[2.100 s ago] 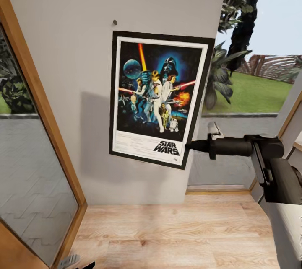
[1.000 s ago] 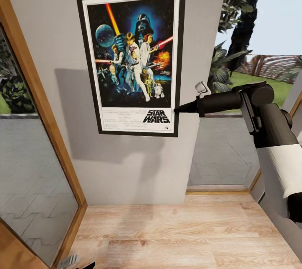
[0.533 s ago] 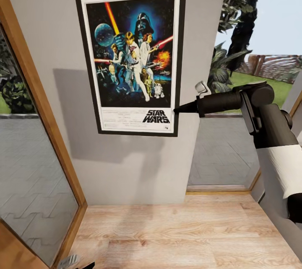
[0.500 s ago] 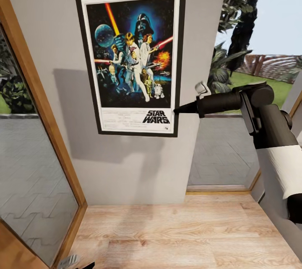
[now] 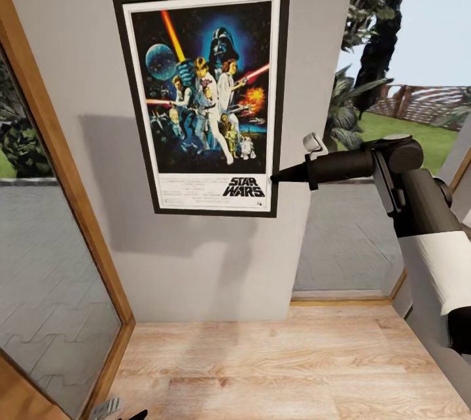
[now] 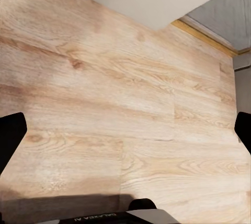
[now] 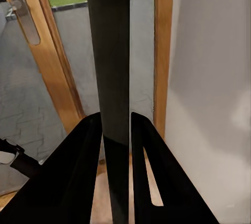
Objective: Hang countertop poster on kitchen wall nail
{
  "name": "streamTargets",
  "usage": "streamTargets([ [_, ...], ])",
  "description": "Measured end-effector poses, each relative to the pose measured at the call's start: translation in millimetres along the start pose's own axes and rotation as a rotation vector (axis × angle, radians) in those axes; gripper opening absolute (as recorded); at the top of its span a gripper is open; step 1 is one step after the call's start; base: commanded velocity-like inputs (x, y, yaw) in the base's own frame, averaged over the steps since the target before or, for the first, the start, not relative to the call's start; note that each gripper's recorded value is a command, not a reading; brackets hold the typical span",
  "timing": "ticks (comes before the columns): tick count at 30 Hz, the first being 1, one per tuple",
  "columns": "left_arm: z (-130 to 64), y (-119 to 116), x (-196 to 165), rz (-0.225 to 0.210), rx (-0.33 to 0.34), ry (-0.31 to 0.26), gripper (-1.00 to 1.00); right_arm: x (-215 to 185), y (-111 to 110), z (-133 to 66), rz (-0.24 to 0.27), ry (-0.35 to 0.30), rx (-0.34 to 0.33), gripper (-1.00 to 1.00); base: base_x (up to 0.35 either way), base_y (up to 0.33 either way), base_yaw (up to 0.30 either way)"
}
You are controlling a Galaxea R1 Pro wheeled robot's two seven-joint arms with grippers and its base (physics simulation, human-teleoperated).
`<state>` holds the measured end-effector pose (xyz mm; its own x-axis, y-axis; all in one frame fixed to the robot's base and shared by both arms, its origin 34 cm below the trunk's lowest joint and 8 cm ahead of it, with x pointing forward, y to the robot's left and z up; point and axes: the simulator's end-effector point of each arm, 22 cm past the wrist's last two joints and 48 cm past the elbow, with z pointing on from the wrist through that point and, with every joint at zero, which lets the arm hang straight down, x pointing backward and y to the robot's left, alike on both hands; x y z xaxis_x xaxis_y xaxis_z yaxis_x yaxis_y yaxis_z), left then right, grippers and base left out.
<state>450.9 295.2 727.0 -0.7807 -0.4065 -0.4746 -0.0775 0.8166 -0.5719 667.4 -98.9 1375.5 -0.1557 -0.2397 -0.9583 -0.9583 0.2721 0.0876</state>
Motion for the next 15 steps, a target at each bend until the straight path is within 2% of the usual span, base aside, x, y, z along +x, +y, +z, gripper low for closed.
streamTargets([
  [15, -0.2, 0.0, -0.1, 0.000, 0.000, 0.000, 1.00, 2.9, -0.4, 0.4, 0.007, 0.001, 0.000, -1.00, 0.316, 0.000, 0.000],
])
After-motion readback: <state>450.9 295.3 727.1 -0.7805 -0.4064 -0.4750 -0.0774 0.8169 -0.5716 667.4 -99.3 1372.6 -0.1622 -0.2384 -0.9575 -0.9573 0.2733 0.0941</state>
